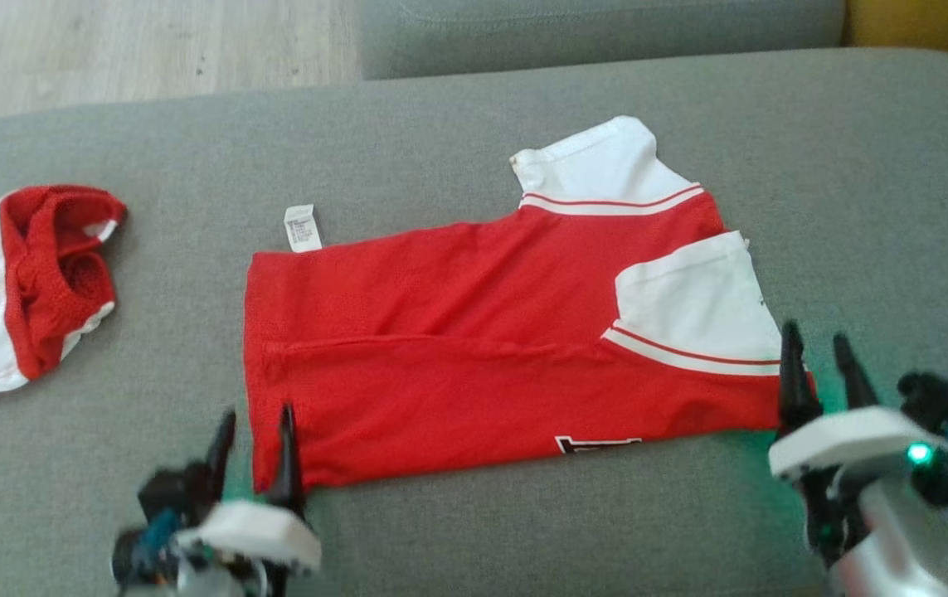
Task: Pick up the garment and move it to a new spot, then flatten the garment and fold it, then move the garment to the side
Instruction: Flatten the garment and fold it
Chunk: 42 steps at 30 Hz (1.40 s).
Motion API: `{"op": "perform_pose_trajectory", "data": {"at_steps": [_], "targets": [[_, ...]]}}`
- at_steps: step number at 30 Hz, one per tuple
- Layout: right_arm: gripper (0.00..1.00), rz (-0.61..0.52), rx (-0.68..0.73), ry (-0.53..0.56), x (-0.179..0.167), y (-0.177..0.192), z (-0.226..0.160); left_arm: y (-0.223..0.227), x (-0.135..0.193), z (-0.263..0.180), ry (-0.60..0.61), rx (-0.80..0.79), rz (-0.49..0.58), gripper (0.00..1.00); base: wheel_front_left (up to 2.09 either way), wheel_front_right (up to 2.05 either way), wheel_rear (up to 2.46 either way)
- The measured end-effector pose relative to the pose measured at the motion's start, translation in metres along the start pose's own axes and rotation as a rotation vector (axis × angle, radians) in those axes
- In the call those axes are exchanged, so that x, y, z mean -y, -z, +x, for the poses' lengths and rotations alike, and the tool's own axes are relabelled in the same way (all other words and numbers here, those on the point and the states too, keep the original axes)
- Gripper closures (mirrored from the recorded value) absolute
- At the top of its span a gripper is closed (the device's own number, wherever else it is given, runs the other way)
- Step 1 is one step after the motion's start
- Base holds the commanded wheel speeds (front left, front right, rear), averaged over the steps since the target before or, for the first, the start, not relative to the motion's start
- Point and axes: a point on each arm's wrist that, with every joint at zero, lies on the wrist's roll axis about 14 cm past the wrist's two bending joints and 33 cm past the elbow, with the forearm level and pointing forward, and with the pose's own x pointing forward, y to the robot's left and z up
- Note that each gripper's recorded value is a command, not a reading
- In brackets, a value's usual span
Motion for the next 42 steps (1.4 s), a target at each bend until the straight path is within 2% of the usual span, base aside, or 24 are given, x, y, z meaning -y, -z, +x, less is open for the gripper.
{"op": "perform_pose_trajectory", "data": {"at_steps": [6,10,15,19,26,31,32,34,35,42], "targets": [[0.0,-0.08,0.086,-0.062,-0.018,-0.037,0.03,-0.054,0.001,0.042,0.024,0.112,0.081,0.0,0.0,0.0,0.0],[0.0,-0.108,0.094,-0.101,-0.031,-0.043,0.048,-0.068,-0.005,0.073,0.014,0.102,0.096,0.0,0.0,0.0,0.0],[0.0,-0.129,0.081,-0.127,-0.039,-0.041,0.064,-0.061,-0.019,0.103,-0.008,0.033,0.11,0.0,0.0,0.0,0.0],[0.0,-0.134,0.058,-0.11,-0.031,-0.032,0.071,-0.05,-0.022,0.119,-0.004,-0.015,0.121,0.0,0.0,0.0,0.0],[0.0,-0.143,0.032,-0.079,-0.015,-0.023,0.074,-0.03,-0.023,0.13,0.001,-0.083,0.151,0.0,0.0,0.0,0.0],[0.0,-0.169,0.045,-0.111,-0.024,-0.031,0.085,-0.023,-0.017,0.133,0.032,-0.115,0.194,0.0,0.0,0.0,0.0],[0.0,-0.184,0.046,-0.13,-0.03,-0.034,0.089,-0.022,-0.017,0.133,0.035,-0.121,0.202,0.16,0.0,0.0,0.0],[0.0,-0.205,0.062,-0.165,-0.044,-0.044,0.098,-0.022,-0.016,0.134,0.04,-0.132,0.209,0.69,0.0,0.0,0.0],[0.0,-0.217,0.067,-0.185,-0.051,-0.048,0.103,-0.021,-0.016,0.134,0.043,-0.137,0.218,1.0,0.0,0.0,0.0],[0.0,-0.31,0.039,-0.242,-0.074,-0.068,0.135,-0.032,-0.02,0.134,0.013,-0.1,0.22,1.0,0.0,0.0,0.0]]}}
